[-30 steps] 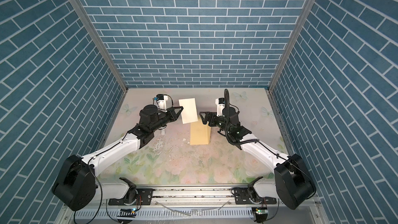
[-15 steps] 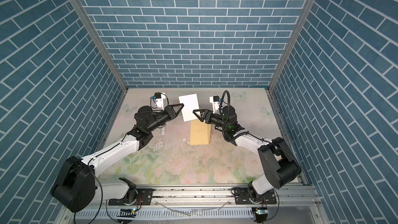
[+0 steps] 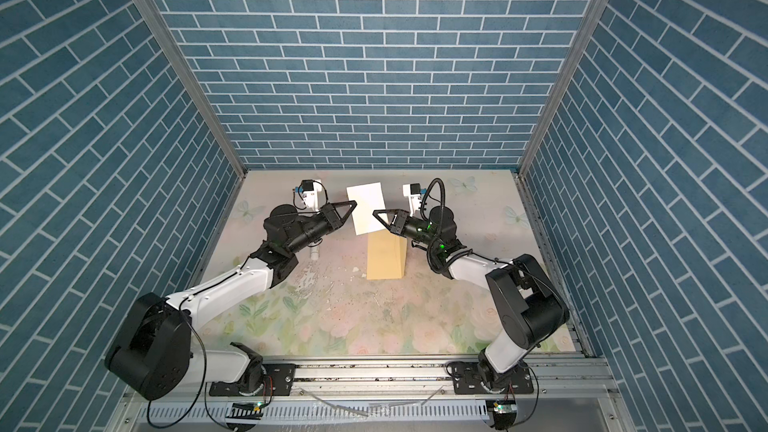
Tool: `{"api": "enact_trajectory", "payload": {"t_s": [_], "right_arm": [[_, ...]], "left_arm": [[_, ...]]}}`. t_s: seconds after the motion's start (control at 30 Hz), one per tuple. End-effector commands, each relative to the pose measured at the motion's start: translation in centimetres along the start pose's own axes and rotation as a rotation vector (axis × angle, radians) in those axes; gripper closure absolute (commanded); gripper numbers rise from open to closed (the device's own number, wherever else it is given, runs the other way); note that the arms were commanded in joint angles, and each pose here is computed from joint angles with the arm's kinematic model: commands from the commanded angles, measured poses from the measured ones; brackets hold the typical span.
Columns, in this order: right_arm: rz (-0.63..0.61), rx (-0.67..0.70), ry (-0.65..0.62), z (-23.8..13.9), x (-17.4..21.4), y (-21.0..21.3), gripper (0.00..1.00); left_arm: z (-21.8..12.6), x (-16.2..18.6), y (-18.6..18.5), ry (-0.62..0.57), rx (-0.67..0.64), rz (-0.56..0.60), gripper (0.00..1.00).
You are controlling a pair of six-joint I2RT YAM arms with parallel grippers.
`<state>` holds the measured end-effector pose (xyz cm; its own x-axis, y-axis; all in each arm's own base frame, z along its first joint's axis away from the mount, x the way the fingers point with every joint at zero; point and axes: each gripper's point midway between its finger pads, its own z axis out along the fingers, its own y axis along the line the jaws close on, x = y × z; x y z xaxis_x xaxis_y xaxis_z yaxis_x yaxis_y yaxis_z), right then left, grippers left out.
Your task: Place the letter into the envelope and seal it
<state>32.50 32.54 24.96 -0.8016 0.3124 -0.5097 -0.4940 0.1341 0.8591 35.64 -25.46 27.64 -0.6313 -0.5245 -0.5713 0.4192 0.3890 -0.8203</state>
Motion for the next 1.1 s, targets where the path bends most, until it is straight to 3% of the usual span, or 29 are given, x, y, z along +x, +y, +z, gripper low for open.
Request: {"api": "enact_trajectory", "payload": {"t_s": [0.0,0.27,0.43,0.7,1.07], "right_arm": [[-0.070,0.075,-0.017,-0.7,-0.3,0.0,1.00],[-0.250,0.578,-0.006,-6.1,-0.1,-5.7,1.00],[-0.281,0.763,0.093,-8.0,0.9,-8.6,1.00],[-0.266,0.950,0.232,-9.1,1.7,-12.0,1.00],[-0.228,1.041,0.310,-9.1,1.2,-14.8,1.00]], "left_arm": [[0.1,0.8,1.7,0.029,-0.063,0.051,0.80],[0.2,3.4,6.2,0.109,-0.251,0.121,0.51],[0.9,5.5,8.3,0.167,-0.314,0.127,0.44],[2.8,9.1,11.1,0.245,-0.334,0.090,0.43],[4.4,11.2,13.5,0.299,-0.357,0.076,0.47]]}}
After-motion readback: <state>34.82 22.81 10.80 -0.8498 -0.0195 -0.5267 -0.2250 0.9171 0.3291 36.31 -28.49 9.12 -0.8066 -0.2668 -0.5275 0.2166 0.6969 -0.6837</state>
